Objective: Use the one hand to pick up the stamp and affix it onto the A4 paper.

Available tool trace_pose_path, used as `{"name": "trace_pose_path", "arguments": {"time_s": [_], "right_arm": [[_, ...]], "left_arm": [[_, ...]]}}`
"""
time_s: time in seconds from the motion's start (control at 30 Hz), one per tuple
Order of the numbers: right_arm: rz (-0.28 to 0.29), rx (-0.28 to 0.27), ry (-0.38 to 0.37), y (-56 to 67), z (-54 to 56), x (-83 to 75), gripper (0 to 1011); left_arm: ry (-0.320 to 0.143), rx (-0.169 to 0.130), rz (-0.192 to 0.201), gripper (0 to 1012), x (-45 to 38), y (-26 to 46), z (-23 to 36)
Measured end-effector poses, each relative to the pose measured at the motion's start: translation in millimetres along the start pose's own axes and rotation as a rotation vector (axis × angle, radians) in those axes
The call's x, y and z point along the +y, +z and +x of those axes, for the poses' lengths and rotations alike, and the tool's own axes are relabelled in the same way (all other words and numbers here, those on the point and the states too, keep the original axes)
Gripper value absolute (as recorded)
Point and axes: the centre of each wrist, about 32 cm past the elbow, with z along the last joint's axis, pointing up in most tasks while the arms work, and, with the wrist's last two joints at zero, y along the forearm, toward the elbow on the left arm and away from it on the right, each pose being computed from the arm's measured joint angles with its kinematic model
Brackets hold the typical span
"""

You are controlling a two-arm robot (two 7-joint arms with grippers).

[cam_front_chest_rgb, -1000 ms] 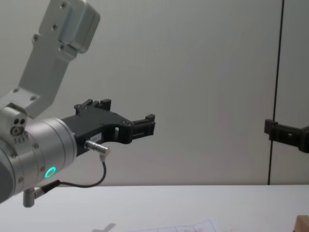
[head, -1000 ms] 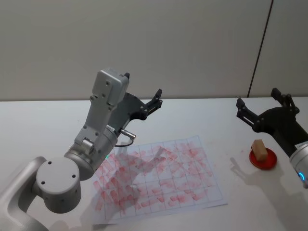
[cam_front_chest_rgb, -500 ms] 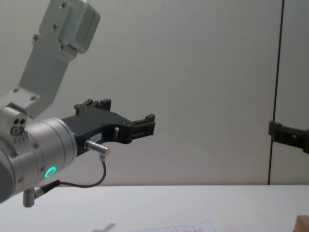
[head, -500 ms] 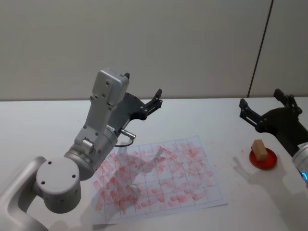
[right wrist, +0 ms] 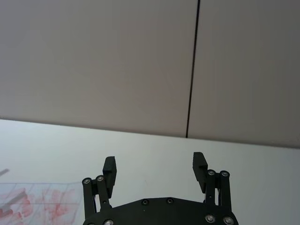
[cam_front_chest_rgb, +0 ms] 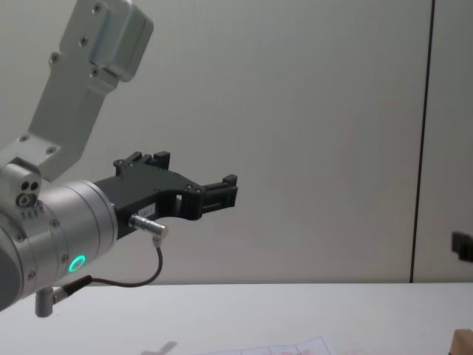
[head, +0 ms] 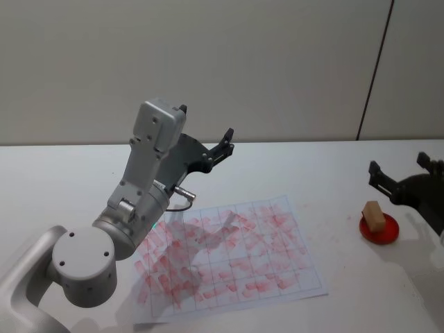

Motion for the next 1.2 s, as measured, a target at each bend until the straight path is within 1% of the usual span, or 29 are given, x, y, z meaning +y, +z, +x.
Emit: {"name": "trace_pose_path", "arguments": {"time_s": [0.07, 0.1, 0.2, 0.23, 0.3, 0.47, 0.57, 0.73, 0.9, 1.2], "right_arm": [[-0.038, 0.010, -0.019, -3.1, 2.7, -0.1, 1001], [-0.038, 0.010, -0.019, -3.1, 2.7, -0.1, 1001], [-0.083, 0.019, -0.043, -6.3, 3.9, 0.0, 1001], [-0.083, 0.019, -0.043, -6.3, 3.9, 0.0, 1001], [-0.108, 0.024, -0.055, -8.0, 3.2, 0.4, 1001], [-0.153, 0.031, -0.070, -10.9, -2.8, 1.8, 1001], [-0.171, 0.031, -0.076, -11.5, -6.3, 2.8, 1001], [-0.212, 0.029, -0.089, -12.6, -14.9, 5.6, 1001], [-0.243, 0.028, -0.102, -13.4, -22.4, 8.3, 1001], [-0.282, 0.033, -0.111, -15.6, -32.1, 12.1, 999]], "left_arm": [[0.000, 0.000, 0.000, 1001, 0.0, 0.0, 0.0], [0.000, 0.000, 0.000, 1001, 0.0, 0.0, 0.0], [0.000, 0.000, 0.000, 1001, 0.0, 0.0, 0.0], [0.000, 0.000, 0.000, 1001, 0.0, 0.0, 0.0], [0.000, 0.000, 0.000, 1001, 0.0, 0.0, 0.0], [0.000, 0.000, 0.000, 1001, 0.0, 0.0, 0.0], [0.000, 0.000, 0.000, 1001, 0.0, 0.0, 0.0], [0.000, 0.000, 0.000, 1001, 0.0, 0.0, 0.0], [0.000, 0.000, 0.000, 1001, 0.0, 0.0, 0.0], [0.000, 0.000, 0.000, 1001, 0.0, 0.0, 0.0]]}}
